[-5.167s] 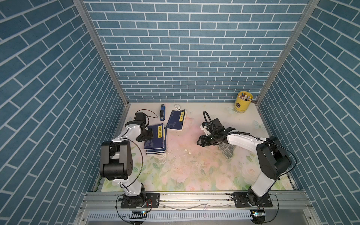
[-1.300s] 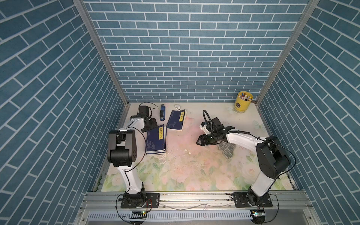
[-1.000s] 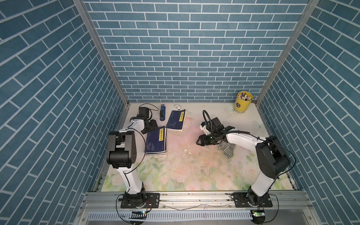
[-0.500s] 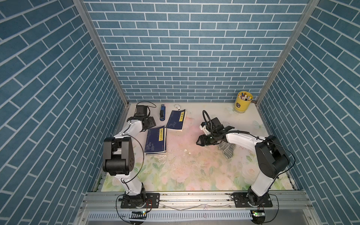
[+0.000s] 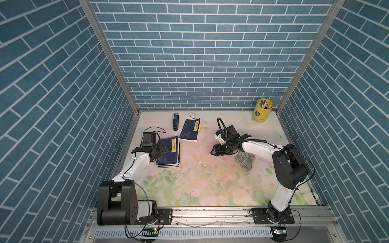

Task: Wipe the cover of the book
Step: Place the book on the book.

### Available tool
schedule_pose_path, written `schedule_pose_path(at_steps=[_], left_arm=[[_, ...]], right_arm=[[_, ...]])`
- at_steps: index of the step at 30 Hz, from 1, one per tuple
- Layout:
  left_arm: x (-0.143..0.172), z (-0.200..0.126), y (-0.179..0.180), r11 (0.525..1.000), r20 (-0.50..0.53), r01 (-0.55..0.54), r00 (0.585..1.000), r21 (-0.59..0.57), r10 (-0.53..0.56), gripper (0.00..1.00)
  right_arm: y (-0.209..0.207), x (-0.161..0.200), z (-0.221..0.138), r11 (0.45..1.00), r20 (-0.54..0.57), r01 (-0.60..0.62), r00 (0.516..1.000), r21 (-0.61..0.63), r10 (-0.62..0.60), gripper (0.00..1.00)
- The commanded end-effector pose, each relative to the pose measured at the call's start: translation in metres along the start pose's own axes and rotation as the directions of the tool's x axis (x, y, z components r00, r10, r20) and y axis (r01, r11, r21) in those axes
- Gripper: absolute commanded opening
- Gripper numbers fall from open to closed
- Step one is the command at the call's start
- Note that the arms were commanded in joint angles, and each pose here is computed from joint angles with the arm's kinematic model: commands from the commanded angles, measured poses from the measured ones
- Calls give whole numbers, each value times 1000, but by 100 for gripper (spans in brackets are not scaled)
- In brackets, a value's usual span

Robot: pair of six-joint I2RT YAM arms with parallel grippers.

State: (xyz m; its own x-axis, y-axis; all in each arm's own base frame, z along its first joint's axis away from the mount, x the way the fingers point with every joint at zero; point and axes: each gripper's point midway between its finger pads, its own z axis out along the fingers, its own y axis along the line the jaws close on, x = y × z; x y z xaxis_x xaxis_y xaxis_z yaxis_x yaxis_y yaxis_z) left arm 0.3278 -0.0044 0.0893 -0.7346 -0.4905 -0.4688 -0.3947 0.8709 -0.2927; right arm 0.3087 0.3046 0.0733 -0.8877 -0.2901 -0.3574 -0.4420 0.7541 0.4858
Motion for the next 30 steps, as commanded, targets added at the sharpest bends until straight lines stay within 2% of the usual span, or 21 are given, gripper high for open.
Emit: schedule_pose_path(at_steps=[1,5,11,13,16,19,24,30], left_arm=[[12,1,-6,998,-24,21,999,56,-20,82],[24,6,-13,993,-56,32,998,111,-26,82],[22,6,-15,993,-57,27,998,117,-21,82],[16,2,-13,995,-37,18,999,95,-14,82],[2,-5,-1,1000,6,-10,1000,1,10,82],[-22,-13,0,997,53,-36,998,-63,40,83],[-70,-17,-41,996,123,-84,989,13,81,82],[-99,12,-121,969,136,-207,972,132,189,82]], right_arm=[[4,0,-1,999,-20,31,999,-16,-31,60],[4,0,-1,999,-20,32,999,-13,-32,60],[6,-1,-4,999,-12,33,999,-14,-33,60],[6,1,-4,999,-15,34,999,-11,-34,60],[6,1,-4,999,-15,36,999,-10,-36,60],[7,-4,-3,999,-12,42,999,-9,-42,60],[11,-26,-1,998,9,62,998,-4,-62,60],[11,-67,16,999,40,51,998,12,-52,60]])
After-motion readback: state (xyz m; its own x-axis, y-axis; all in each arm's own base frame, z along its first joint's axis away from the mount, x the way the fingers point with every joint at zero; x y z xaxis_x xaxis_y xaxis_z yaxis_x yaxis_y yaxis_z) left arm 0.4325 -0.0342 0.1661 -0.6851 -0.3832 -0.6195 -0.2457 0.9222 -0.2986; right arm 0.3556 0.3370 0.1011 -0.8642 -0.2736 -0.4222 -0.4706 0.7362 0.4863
